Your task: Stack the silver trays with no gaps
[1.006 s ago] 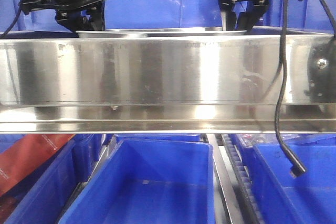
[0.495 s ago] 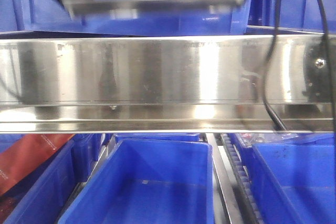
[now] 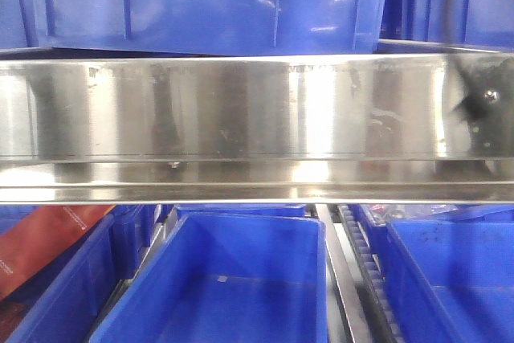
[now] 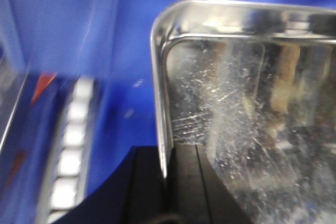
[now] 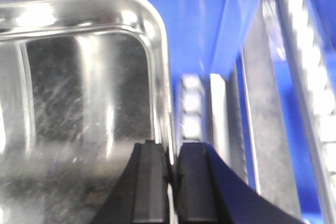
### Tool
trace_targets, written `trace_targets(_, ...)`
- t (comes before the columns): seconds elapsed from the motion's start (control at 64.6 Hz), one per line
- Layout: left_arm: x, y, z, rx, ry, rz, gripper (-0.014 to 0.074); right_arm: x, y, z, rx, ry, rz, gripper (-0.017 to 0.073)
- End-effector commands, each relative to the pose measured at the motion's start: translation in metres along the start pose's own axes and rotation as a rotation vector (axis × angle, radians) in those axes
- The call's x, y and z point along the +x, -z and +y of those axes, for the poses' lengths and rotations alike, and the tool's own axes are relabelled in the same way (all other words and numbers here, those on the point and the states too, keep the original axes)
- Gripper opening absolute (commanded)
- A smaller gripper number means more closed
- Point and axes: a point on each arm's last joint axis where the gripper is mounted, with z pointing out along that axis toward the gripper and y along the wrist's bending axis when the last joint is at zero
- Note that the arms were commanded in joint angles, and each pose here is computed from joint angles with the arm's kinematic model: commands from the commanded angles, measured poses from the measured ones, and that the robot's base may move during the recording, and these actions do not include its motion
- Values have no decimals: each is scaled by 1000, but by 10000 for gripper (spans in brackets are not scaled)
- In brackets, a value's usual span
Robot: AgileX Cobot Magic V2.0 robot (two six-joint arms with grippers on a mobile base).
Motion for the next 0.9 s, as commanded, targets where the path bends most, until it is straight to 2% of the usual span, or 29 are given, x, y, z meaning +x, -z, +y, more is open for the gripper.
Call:
trace_targets(0.0, -8, 21, -6, 60, -4, -76, -16, -8, 28, -3, -24, 8, -124, -1)
trace_targets(0.155, -24, 42, -14, 81, -19, -140, -16, -8, 49, -4, -39, 12, -175, -1)
trace_targets(0.325, -28, 49, -20, 11, -43, -152, -16, -16, 67, -6, -19, 11, -245, -1)
trace_targets(0.464, -23, 49, -30, 35, -39, -144, -16, -17, 72, -7, -18, 6, -252, -1)
trace_targets(0.883, -24, 50, -32, 35, -40, -163, -16, -15, 71, -8, -1, 5, -231, -1)
